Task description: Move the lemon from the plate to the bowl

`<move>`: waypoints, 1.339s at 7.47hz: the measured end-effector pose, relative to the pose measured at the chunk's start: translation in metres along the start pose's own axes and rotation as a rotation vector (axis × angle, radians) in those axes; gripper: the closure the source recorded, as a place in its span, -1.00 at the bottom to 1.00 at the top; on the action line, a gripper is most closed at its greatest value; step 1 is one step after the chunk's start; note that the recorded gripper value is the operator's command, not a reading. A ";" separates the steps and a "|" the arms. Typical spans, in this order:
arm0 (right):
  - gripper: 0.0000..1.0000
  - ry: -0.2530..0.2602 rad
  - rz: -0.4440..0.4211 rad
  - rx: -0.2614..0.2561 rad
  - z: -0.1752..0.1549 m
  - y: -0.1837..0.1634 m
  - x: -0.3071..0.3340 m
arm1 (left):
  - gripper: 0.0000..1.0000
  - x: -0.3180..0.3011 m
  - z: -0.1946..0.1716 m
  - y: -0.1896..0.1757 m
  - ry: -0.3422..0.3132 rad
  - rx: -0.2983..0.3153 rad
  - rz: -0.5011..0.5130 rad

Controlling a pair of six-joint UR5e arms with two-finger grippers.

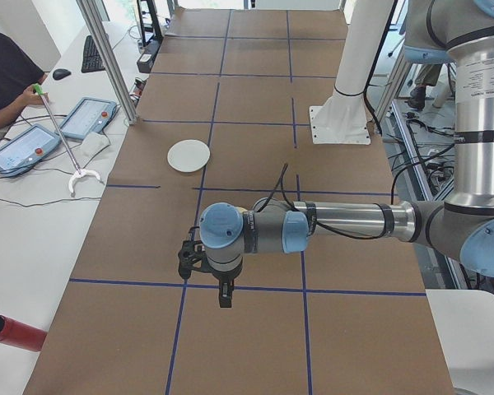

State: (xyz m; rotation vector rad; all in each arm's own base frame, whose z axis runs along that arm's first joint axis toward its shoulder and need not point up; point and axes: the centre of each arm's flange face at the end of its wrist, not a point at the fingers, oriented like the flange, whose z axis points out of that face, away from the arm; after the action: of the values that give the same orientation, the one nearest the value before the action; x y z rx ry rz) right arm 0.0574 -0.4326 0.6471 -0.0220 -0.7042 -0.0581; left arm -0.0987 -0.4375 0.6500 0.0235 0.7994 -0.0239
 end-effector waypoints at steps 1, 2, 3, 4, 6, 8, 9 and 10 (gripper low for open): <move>-1.00 0.000 0.000 0.000 0.000 0.000 0.000 | -1.00 0.000 0.000 0.000 0.000 -0.002 -0.003; -1.00 0.000 0.000 0.000 0.000 0.000 0.000 | -1.00 0.000 0.000 0.000 -0.001 -0.002 -0.003; -1.00 0.000 0.000 0.000 0.000 0.000 0.000 | -1.00 0.001 -0.001 -0.002 -0.001 0.001 0.001; -1.00 0.000 0.000 0.000 0.000 0.000 0.000 | -1.00 0.002 -0.003 -0.007 -0.001 0.004 0.006; -1.00 0.000 0.000 0.000 0.000 0.000 0.000 | -1.00 -0.002 0.001 -0.023 0.000 -0.002 0.023; -1.00 0.000 0.000 0.000 0.000 0.000 0.000 | -1.00 -0.007 0.005 -0.038 0.000 -0.011 0.023; -1.00 0.000 0.000 0.000 0.000 0.000 0.000 | -1.00 -0.007 0.005 -0.041 0.000 -0.010 0.025; -1.00 0.000 0.000 0.000 0.000 0.000 0.000 | -1.00 -0.006 0.003 -0.042 0.000 -0.007 0.029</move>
State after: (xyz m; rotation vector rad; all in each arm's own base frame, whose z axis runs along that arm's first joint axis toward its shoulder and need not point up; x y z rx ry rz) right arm 0.0574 -0.4326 0.6471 -0.0220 -0.7042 -0.0581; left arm -0.1017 -0.4799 0.6558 0.0282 0.7990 0.0062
